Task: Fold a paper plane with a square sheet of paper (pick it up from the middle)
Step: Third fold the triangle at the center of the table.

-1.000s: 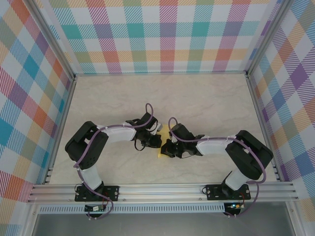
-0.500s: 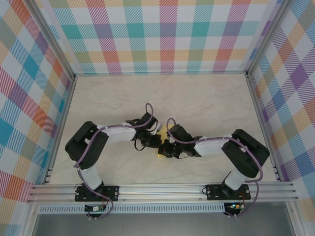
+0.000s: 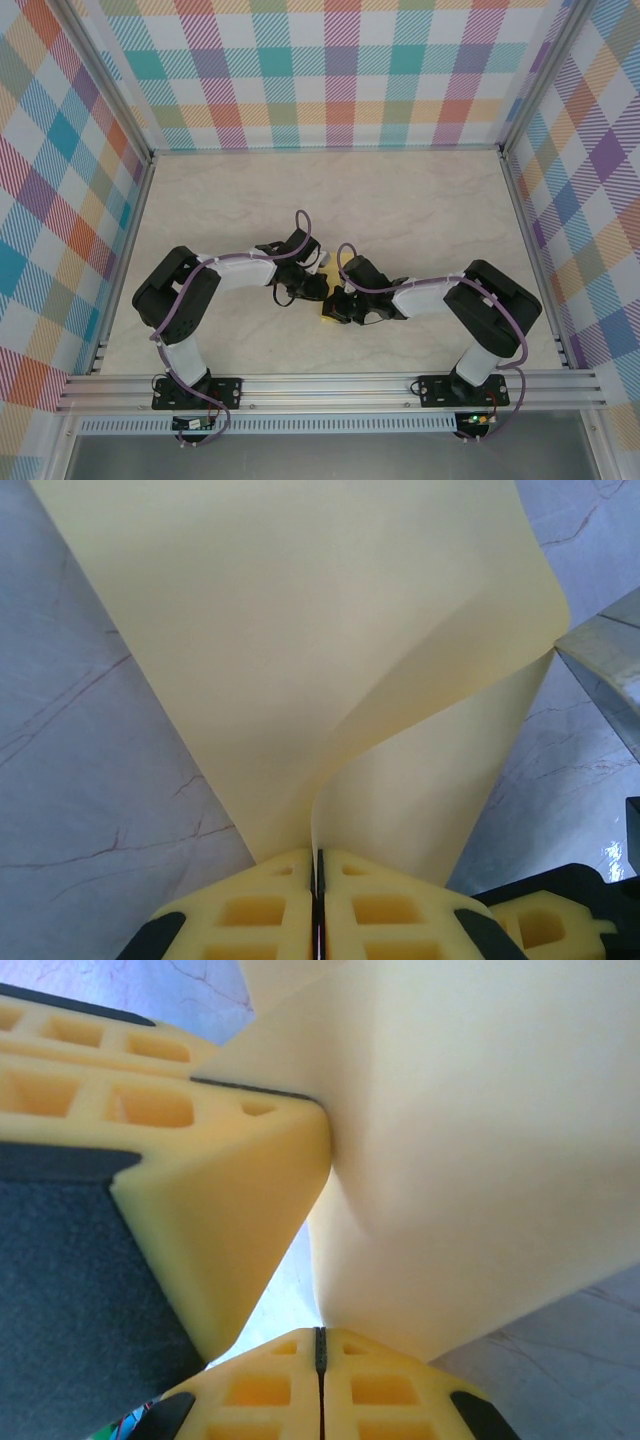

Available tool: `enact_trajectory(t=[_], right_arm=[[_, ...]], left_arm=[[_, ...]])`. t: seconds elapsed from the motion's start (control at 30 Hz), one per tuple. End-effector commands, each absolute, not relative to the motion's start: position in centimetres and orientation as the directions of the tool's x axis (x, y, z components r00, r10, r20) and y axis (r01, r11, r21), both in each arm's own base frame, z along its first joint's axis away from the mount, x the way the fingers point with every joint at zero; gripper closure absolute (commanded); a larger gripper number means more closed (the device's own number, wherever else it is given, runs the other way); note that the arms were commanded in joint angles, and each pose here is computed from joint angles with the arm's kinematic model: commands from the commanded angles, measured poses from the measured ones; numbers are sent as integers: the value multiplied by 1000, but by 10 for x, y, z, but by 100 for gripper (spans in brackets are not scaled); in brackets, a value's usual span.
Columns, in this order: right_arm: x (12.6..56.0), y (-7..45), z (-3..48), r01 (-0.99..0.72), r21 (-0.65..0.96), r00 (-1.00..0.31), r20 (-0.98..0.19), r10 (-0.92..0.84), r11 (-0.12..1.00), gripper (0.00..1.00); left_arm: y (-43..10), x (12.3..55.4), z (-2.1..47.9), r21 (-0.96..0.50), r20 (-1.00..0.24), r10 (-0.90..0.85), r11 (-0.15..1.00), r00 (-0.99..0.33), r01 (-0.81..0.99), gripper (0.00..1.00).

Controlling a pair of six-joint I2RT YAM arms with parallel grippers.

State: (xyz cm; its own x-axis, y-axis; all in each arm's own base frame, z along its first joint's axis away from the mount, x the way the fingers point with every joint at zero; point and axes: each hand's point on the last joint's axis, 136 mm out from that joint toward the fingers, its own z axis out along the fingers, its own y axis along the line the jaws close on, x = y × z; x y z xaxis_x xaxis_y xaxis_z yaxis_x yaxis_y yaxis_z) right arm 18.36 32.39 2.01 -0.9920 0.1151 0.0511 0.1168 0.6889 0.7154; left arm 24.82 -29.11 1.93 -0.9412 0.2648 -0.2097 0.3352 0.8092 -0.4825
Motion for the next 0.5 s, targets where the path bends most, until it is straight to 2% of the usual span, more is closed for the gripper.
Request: enact_trajectory(t=[0.0, 0.27, 0.47], right_arm=[[180, 321, 10, 116, 697, -993, 54, 109, 708, 94], [177, 314, -8, 142, 658, -990, 76, 122, 739, 93], [180, 318, 18, 103, 707, -993, 28, 118, 699, 93]], left_arm=[[-290, 245, 11, -492, -178, 272, 808, -946, 325, 91], [-290, 245, 8, -484, -172, 275, 813, -946, 325, 91], [-289, 244, 8, -485, -171, 274, 813, -946, 323, 91]])
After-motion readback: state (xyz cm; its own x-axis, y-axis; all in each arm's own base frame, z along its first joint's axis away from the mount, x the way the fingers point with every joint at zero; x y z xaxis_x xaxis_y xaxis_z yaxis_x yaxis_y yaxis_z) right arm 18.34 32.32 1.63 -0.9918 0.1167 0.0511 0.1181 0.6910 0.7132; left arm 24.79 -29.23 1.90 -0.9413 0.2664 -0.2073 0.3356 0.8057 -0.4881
